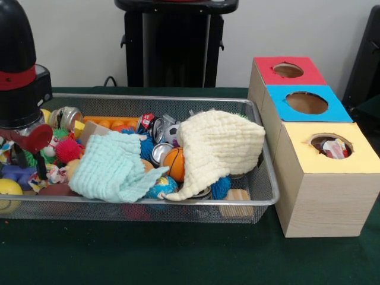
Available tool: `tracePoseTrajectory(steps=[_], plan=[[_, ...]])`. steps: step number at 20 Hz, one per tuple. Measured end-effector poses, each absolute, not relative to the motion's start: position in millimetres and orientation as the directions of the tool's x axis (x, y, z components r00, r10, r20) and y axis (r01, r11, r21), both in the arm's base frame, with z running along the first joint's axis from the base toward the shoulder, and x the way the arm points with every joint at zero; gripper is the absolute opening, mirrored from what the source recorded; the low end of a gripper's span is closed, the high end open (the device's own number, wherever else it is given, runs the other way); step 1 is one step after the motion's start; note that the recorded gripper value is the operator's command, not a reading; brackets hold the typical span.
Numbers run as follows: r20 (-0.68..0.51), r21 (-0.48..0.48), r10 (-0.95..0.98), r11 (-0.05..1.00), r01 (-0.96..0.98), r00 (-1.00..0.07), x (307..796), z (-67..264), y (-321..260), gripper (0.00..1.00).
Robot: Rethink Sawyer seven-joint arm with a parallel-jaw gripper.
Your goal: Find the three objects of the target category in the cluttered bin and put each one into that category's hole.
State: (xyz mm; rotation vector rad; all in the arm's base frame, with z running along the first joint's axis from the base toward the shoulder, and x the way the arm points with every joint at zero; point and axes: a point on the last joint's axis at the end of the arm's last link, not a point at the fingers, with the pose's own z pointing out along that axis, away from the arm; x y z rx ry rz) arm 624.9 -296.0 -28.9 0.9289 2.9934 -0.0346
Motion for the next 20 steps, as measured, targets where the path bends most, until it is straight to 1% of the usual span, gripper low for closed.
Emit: tracePoseTrajectory(steps=[3, 10, 15, 20], plan=[[-0.018, -0.023, 0.562, 0.827, 0.562, -0.827, 624.9, -29.0, -295.7, 1.0], [-0.039, -0.07, 0.531, 0.844, 0.532, -0.846, 630.7, -14.8, -287.1, 1.0], [-0.06, -0.065, 0.533, 0.842, 0.536, -0.844, 645.7, -2.3, -282.6, 1.0], [-0.071, -0.052, 0.573, 0.815, 0.577, -0.817, 669.6, 11.7, -297.3, 1.0]])
